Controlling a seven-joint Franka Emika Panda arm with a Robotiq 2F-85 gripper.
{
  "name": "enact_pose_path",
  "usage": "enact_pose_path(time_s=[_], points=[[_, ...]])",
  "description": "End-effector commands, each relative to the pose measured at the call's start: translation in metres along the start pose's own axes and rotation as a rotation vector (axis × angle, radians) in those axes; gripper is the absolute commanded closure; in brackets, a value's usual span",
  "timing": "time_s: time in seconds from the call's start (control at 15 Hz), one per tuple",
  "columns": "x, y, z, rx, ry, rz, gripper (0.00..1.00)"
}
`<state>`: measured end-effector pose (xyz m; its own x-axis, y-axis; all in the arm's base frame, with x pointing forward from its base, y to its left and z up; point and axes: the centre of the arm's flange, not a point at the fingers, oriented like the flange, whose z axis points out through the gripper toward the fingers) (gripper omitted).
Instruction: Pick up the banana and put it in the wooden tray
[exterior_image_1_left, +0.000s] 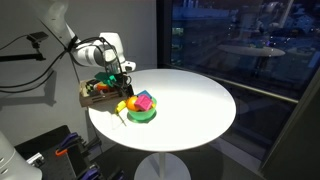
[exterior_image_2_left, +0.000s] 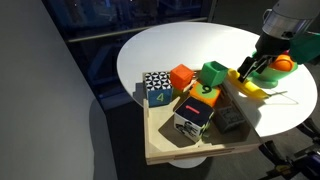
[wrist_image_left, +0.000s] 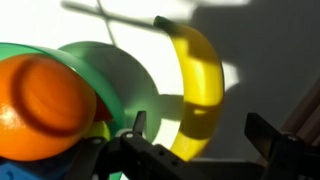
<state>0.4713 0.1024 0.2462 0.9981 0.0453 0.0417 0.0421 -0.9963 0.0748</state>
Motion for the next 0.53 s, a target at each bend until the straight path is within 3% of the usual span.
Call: enact_pose_path(time_s=[0.0,0.47], points=[[-0.003,0.007,-0.004,-0.043,-0.033,0.015,0.00],[-0.004,0.008,0.008,-0.028,-0.059,0.002,0.00]])
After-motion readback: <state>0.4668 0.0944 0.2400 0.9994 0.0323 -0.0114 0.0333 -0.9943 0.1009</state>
